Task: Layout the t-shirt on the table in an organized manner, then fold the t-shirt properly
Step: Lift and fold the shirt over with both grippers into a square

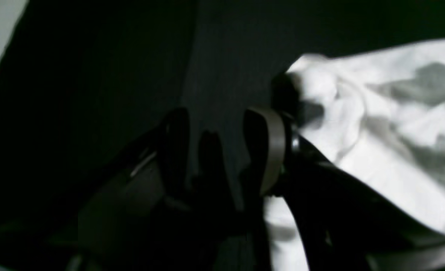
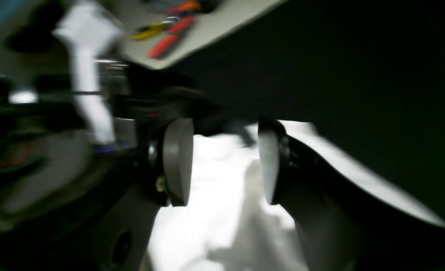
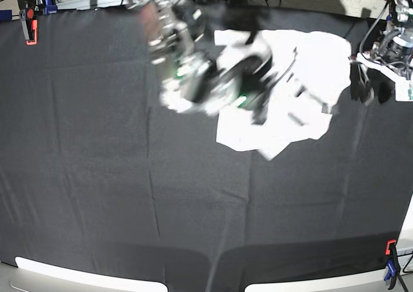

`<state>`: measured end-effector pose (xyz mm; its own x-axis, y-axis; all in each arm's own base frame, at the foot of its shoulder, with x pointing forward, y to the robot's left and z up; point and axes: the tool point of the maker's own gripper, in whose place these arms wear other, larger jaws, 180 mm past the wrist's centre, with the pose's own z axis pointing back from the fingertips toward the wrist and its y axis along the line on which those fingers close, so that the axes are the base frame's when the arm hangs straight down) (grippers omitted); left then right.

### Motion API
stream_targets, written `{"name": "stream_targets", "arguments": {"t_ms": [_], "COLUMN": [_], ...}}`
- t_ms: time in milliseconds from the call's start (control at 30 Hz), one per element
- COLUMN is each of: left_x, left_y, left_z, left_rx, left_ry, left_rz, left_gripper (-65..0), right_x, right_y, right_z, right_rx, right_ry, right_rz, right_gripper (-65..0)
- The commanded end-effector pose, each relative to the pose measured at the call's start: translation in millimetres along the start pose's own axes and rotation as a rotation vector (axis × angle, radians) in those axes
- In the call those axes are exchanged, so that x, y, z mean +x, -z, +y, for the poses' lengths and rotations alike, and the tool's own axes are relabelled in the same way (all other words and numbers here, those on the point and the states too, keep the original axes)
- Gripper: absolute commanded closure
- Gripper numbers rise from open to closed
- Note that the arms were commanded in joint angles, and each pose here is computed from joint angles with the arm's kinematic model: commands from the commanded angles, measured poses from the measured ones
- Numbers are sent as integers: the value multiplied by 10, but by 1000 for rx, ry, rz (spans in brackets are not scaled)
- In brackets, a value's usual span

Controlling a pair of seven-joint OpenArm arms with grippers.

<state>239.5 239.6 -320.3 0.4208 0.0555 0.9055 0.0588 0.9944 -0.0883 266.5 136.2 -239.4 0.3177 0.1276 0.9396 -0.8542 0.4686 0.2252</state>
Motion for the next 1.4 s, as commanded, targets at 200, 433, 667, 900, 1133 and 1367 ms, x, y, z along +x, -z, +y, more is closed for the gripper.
{"name": "stream_targets", "arguments": {"t_ms": [200, 433, 667, 900, 1133, 1367], "left_x": [528, 174, -369, -896, -1274, -1184], "left_y": [-183, -427, -564, -521, -228, 296], "left_z": [-502, -1013, -1533, -1556, -1307, -918], "left_rx": [-224, -426, -574, -574, -501, -323], "left_ry": [68, -47, -69, -99, -52, 9], "left_rz": [-169, -36, 177, 323, 417, 345], "left_gripper": [-37, 0, 0, 0, 0, 0], "right_x": [156, -192, -744, -1067, -1153, -1224], "right_y": [-302, -244, 19, 39, -21, -335], "right_z": [-597, -973, -1381, -1528, -1516, -1358], "right_rx": [-191, -242, -235, -240, -240, -258], "right_ry": [-35, -59, 21, 59, 48, -4], "right_rz": [-45, 91, 311, 423, 447, 432], "right_gripper": [-93, 0, 0, 0, 0, 0]}}
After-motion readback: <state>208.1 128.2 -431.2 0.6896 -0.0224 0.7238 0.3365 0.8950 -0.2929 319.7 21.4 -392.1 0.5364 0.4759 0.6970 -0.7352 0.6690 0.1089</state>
